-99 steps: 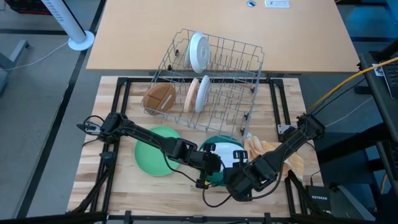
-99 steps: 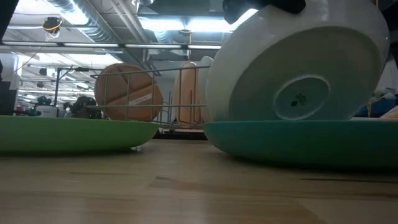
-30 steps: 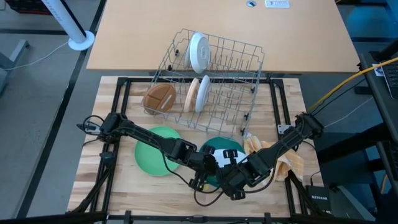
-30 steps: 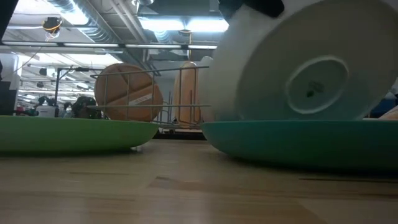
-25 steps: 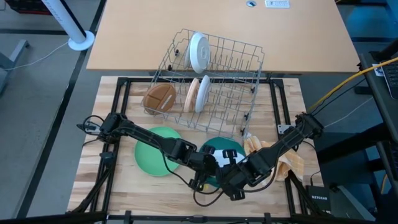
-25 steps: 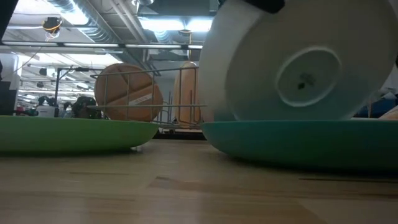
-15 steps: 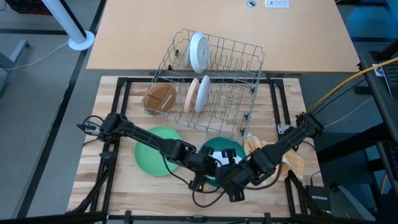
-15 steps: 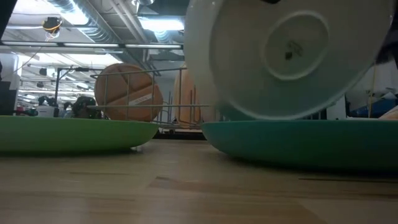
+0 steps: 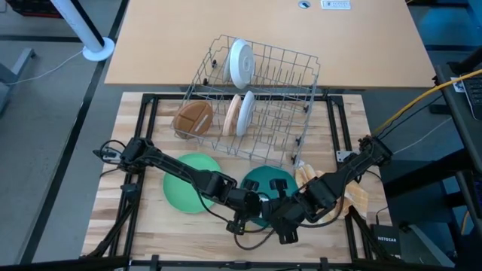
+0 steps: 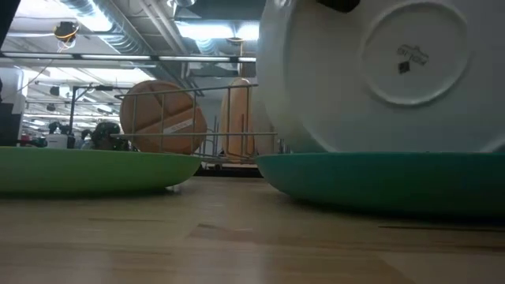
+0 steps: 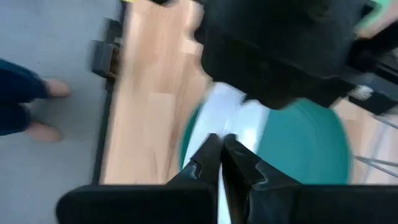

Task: Sort dishes
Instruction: Put the white plate in the dish rack

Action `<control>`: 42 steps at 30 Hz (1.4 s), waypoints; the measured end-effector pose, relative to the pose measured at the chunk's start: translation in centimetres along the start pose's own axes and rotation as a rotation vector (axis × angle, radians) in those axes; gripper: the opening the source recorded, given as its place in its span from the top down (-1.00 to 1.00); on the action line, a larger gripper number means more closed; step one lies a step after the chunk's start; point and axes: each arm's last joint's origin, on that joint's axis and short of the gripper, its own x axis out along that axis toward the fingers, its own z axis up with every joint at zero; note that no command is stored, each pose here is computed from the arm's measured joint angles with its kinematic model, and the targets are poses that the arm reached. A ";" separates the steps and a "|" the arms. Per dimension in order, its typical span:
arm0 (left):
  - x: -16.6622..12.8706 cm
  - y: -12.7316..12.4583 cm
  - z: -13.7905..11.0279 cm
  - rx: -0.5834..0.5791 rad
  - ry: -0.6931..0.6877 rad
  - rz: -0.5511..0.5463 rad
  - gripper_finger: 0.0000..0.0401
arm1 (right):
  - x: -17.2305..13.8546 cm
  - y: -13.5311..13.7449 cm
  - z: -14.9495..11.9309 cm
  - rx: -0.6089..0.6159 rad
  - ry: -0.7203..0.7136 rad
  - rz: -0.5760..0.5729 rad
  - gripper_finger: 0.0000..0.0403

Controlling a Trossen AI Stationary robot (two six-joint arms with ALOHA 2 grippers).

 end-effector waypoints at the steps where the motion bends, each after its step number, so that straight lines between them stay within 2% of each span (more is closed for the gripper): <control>1: 0.0 0.0 0.0 0.010 -0.004 0.005 0.68 | -0.1 0.0 0.0 -0.003 -0.008 -0.003 0.97; 19: -0.1 -0.2 0.2 0.065 -0.015 0.017 0.72 | -0.1 0.1 0.0 0.005 0.015 0.041 0.92; 29: -0.1 -0.1 0.2 0.039 -0.020 0.022 0.72 | -0.4 -0.1 -0.1 0.078 0.065 0.075 0.38; 32: -0.4 -0.1 0.3 -0.026 -0.029 0.020 0.72 | -1.9 -0.5 0.2 0.185 0.081 0.083 0.32; 36: -1.8 0.2 0.6 -0.107 -0.040 0.030 0.72 | -5.5 -0.8 0.7 0.210 0.037 0.093 0.32; 42: -4.3 0.2 1.1 -0.247 -0.079 0.017 0.73 | -12.1 -2.5 1.3 0.266 -0.236 0.012 0.32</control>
